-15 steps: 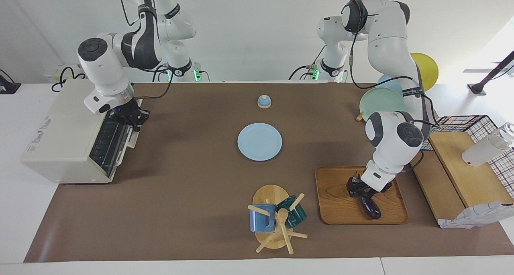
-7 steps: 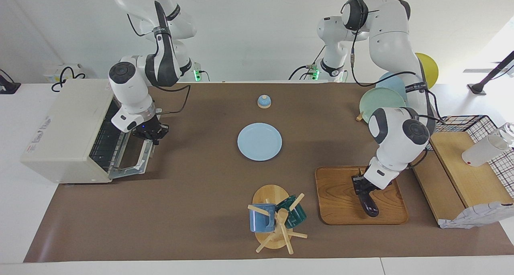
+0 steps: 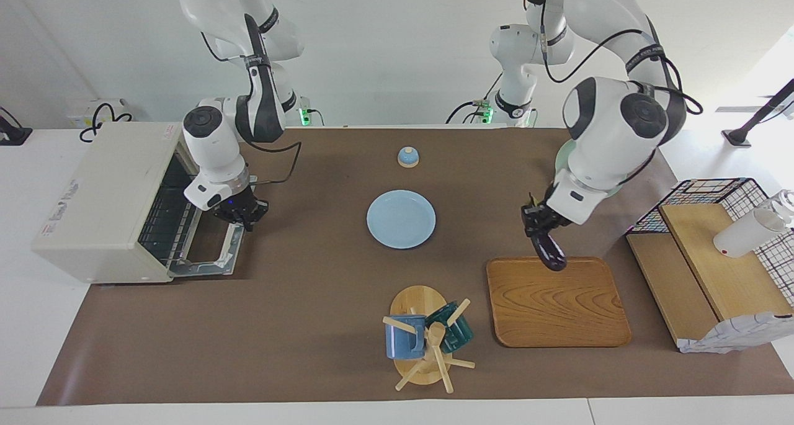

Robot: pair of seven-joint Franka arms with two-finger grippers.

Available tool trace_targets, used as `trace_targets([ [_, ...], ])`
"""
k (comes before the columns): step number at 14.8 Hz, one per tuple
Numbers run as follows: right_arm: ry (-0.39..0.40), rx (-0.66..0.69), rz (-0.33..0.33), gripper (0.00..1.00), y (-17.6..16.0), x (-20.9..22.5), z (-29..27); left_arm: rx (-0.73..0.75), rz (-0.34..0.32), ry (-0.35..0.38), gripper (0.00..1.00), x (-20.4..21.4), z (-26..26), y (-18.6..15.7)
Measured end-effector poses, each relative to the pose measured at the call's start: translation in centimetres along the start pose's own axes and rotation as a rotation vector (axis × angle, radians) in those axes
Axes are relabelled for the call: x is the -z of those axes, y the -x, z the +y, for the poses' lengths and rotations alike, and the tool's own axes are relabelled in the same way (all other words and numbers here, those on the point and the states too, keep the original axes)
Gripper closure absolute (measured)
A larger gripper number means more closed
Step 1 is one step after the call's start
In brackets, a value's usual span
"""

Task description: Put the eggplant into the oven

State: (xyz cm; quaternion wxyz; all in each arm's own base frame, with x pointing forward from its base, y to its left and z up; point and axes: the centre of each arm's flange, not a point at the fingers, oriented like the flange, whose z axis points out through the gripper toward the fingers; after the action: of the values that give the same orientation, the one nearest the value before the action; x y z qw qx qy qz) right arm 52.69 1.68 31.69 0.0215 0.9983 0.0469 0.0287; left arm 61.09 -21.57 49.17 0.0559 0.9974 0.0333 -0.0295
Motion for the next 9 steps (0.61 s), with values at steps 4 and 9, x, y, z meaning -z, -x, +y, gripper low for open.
trace_targets([
  [4,-0.025,-0.057,-0.003,0.99,0.0,-0.5,0.2,0.014,-0.032,-0.001,0.67,-3.3,9.1,6.4],
  [9,-0.087,-0.085,0.017,0.99,-0.8,0.4,-2.6,-0.026,0.056,0.046,0.67,-11.6,14.1,13.8],
])
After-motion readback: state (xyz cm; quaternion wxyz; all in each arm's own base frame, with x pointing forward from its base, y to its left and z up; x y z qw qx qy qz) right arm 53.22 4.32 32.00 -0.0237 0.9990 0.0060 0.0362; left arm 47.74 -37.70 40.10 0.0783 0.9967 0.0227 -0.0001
